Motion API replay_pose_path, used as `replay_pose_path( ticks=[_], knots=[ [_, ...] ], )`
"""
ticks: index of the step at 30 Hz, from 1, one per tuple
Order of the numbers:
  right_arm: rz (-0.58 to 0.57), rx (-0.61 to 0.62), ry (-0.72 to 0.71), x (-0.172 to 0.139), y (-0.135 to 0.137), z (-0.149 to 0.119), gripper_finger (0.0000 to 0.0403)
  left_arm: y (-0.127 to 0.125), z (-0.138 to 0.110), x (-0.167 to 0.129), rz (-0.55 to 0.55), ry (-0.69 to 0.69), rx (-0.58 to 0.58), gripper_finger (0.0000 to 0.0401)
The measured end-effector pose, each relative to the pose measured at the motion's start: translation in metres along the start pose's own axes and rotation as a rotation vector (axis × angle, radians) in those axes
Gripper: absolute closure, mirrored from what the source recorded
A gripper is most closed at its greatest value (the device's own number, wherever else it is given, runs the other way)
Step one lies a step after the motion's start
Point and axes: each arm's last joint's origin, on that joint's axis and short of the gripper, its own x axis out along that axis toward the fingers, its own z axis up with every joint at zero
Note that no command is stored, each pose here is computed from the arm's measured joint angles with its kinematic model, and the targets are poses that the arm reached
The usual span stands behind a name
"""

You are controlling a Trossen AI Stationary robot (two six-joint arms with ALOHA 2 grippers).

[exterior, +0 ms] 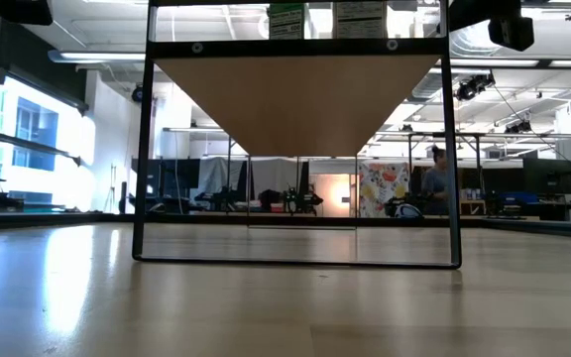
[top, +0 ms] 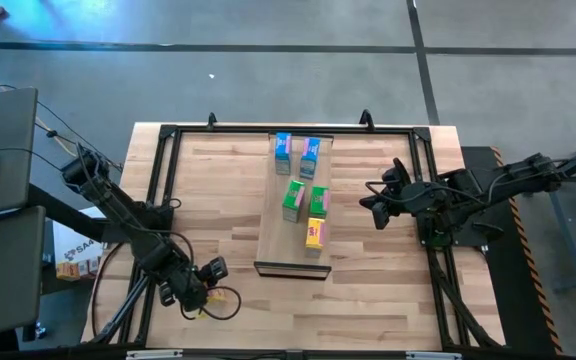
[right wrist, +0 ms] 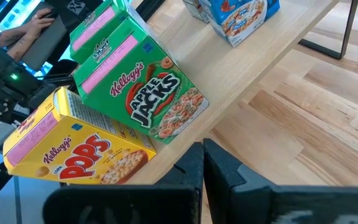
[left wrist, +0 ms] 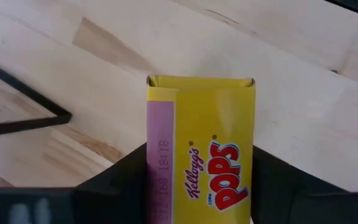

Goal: Stack cereal on shelf
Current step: Put the yellow cereal box on the shelf aligned with the other yellow cereal box

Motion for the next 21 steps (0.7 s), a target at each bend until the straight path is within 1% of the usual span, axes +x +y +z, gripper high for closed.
replay_pose_path(
  ticks=[2, 5, 8, 10, 12, 15, 17, 19, 21],
  knots=[
    [0.000, 0.000, 0.000, 0.000, 0.000, 0.000, 0.0403, 0.001, 0.001, -0.005, -0.003, 0.008, -0.032, 0.0213],
    [0.000, -0.001, 0.000, 0.000, 0.000, 0.000, 0.0403, 0.006, 0.006, -0.025, -0.014, 0.009, -0.101, 0.0217],
    [-0.003, -0.013, 0.003, 0.000, 0.000, 0.000, 0.0403, 0.014, 0.009, -0.057, -0.037, 0.002, -0.158, 0.0217],
    [-0.007, -0.016, 0.005, 0.000, -0.001, -0.001, 0.0403, 0.025, 0.012, -0.087, -0.011, -0.029, -0.205, 0.0217],
    [-0.012, -0.019, 0.008, 0.000, -0.001, -0.001, 0.0403, 0.039, 0.013, -0.119, 0.061, -0.061, -0.265, 0.0217],
    [-0.015, -0.027, 0.011, 0.000, -0.002, -0.001, 0.0403, 0.065, 0.015, -0.168, 0.231, -0.161, -0.364, 0.0217],
    [-0.015, -0.027, 0.011, 0.000, -0.002, -0.001, 0.0403, 0.086, 0.013, -0.192, 0.339, -0.206, -0.446, 0.0217],
    [-0.015, -0.031, 0.011, 0.000, -0.002, -0.001, 0.0403, 0.108, 0.013, -0.205, 0.414, -0.232, -0.497, 0.0217],
    [-0.015, -0.032, 0.011, 0.000, -0.002, -0.001, 0.0403, 0.126, 0.015, -0.208, 0.453, -0.219, -0.512, 0.0217]
  ],
)
